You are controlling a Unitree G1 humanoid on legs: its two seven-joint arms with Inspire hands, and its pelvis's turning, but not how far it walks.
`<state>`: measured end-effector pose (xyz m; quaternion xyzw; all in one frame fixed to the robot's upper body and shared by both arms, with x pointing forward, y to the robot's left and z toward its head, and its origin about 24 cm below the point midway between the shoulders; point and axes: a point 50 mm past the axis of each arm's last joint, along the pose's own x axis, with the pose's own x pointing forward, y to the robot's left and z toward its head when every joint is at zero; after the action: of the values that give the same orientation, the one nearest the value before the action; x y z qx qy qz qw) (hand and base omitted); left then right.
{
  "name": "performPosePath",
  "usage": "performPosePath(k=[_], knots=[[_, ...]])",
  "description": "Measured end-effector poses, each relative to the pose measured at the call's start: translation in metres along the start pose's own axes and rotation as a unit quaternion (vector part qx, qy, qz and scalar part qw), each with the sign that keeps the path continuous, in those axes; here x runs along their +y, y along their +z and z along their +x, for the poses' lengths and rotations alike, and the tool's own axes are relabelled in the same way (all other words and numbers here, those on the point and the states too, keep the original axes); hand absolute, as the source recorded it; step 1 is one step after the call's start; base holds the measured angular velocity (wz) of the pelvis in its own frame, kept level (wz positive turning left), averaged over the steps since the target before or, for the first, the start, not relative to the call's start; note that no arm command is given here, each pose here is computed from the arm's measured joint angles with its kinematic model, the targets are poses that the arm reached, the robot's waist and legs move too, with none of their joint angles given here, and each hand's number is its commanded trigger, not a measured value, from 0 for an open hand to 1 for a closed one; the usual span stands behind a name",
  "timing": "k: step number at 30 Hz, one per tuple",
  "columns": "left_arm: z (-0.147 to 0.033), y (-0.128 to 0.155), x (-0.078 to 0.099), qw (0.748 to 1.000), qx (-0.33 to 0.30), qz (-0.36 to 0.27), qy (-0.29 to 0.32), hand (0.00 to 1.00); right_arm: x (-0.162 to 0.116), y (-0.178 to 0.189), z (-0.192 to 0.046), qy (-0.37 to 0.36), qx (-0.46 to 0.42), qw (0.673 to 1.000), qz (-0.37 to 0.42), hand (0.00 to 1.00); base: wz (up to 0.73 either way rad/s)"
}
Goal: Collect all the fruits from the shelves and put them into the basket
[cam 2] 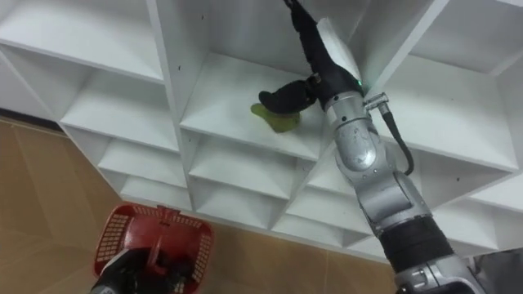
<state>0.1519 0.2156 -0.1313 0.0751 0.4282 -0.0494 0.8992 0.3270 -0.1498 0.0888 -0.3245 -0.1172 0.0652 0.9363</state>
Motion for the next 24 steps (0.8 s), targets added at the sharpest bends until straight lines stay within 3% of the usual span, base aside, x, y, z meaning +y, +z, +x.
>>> performPosePath(k=[24], knots=[[-0.004,-0.007,0.012,1.0,0.02,0.01,0.017,1.0,0.007,-0.049,-0.003,0.032,0.106,0.994,-0.002,0.0,0.06]])
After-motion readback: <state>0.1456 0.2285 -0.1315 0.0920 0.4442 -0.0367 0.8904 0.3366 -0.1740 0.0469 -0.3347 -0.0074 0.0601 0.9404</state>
